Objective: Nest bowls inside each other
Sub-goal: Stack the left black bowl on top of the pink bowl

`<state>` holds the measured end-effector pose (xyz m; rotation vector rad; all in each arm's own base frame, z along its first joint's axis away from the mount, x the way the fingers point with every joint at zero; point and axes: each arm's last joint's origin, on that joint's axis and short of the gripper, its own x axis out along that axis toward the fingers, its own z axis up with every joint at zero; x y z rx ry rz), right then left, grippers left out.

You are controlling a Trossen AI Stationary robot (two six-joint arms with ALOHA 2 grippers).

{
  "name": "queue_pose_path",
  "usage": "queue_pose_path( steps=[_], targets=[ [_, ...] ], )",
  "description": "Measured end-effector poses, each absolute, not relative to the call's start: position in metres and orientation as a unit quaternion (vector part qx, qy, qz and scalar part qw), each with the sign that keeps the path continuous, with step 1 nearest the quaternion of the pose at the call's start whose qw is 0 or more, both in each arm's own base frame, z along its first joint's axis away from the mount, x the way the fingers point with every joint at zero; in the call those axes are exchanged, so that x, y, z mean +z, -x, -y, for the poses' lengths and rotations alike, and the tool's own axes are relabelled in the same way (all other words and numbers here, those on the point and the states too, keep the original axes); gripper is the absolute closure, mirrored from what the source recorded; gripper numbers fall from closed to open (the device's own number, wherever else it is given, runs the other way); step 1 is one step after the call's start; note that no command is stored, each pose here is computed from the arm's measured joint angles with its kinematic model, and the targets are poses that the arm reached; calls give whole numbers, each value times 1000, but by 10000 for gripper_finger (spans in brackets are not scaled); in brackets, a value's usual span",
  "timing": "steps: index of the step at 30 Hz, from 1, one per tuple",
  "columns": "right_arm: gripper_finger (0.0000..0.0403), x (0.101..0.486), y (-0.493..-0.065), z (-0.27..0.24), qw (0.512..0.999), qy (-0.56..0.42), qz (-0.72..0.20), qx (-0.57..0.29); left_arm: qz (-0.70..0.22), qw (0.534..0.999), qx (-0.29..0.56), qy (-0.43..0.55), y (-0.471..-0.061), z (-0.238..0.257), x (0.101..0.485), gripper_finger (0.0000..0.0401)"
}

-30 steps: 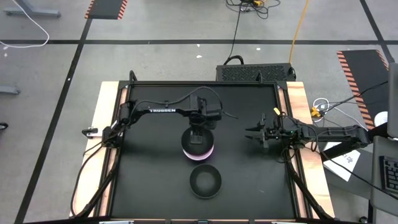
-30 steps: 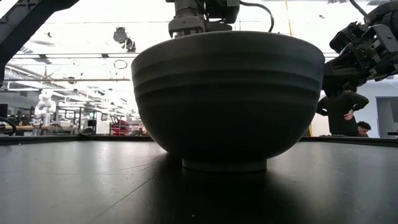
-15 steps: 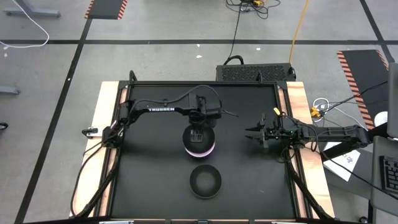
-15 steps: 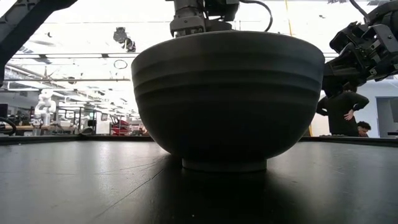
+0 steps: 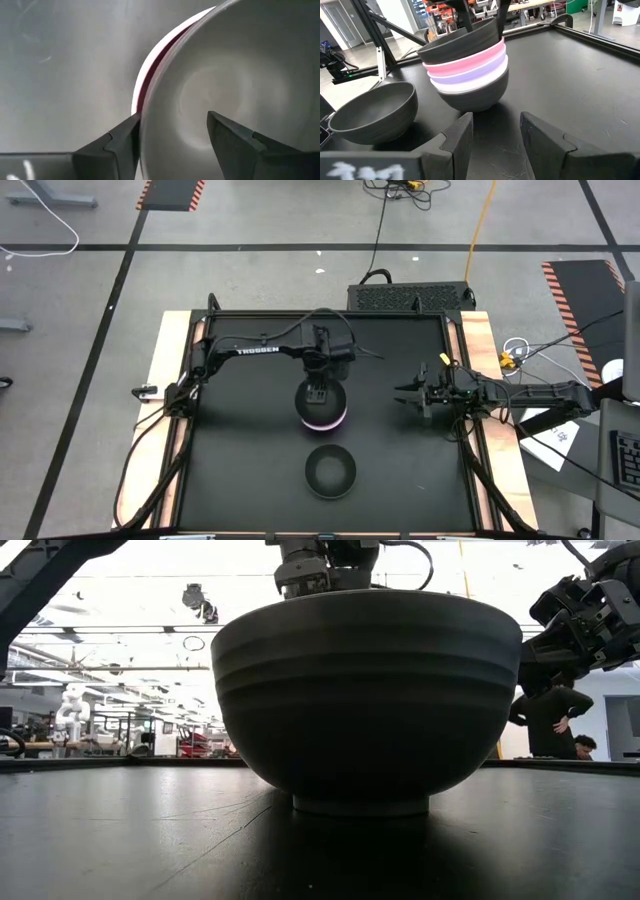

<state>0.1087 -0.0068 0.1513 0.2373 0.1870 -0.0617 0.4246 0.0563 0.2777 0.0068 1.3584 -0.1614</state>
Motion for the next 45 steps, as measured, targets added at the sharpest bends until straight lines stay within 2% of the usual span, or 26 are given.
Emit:
queue_pose_path(
  steps=[4, 11, 13, 34, 39, 45],
  targets=[
    [248, 151, -109, 7, 988, -118, -93, -31, -626, 776, -76, 13, -423, -64, 278, 233],
    [248, 151, -109, 7, 988, -118, -93, -31, -627, 777, -53, 25, -421, -77, 278, 378],
    [248, 151, -109, 7, 988, -118, -93, -31, -628, 777, -50, 27, -421, -78, 278, 390],
    [248, 151, -109, 7, 988, -118, -93, -31, -624, 779, -57, 1, -418, -79, 285, 265],
    [248, 151, -109, 7, 988, -118, -93, -31, -608, 792, -53, -2, -417, -79, 306, 250],
    [248, 151, -109, 7, 988, -119, -93, -31, -602, 797, -50, 0, -417, -78, 311, 254]
  ],
)
